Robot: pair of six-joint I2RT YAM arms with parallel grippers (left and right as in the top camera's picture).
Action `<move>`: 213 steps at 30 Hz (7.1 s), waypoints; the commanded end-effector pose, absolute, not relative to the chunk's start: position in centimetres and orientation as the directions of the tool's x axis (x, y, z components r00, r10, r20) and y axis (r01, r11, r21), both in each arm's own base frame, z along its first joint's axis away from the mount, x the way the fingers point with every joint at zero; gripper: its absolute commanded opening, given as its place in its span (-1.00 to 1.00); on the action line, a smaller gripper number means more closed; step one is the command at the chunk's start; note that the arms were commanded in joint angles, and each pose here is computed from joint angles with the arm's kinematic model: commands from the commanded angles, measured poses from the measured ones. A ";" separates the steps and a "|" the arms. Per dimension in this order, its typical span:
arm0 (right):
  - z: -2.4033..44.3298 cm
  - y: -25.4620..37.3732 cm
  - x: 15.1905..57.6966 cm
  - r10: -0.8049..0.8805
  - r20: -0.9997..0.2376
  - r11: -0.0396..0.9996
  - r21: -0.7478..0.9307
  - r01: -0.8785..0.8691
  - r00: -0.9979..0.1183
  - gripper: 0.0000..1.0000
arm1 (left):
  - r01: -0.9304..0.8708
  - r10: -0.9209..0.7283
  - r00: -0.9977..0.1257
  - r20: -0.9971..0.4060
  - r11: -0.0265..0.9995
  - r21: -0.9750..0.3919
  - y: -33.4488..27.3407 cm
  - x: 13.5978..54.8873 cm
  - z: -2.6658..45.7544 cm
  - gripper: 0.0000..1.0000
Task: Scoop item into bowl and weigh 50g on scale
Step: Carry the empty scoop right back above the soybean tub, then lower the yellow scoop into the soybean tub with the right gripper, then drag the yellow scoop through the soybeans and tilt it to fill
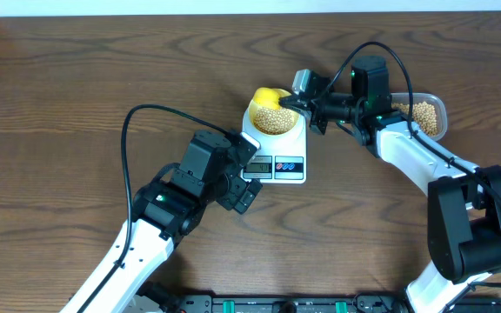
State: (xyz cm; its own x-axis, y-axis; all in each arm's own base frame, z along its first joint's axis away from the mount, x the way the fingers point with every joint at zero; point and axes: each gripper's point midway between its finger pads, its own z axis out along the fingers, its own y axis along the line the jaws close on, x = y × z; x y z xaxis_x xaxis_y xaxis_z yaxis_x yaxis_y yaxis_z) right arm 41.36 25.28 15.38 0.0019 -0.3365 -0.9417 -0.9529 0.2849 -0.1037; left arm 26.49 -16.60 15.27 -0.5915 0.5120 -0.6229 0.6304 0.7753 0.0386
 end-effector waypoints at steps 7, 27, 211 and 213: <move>17.7 24.7 42.9 -0.087 -0.920 0.411 0.316 -0.855 -0.382 -0.98 | 0.637 0.514 -0.581 -0.630 0.770 0.041 -16.7 26.4 15.5 0.96; 20.9 15.6 45.9 0.298 -0.594 0.346 0.796 -0.496 -0.747 -0.98 | 0.637 0.514 -0.581 -0.630 0.770 0.041 -16.7 26.4 15.5 0.96; 13.4 -4.7 40.5 0.384 -0.550 0.918 0.314 0.242 -0.742 -0.98 | 0.637 0.514 -0.582 -0.630 0.770 0.041 -16.7 26.4 15.5 0.96; 13.1 -4.8 40.3 0.380 -0.544 0.921 0.293 0.255 -0.748 -0.98 | 0.637 0.514 -0.581 -0.630 0.770 0.041 -16.7 26.4 15.5 0.96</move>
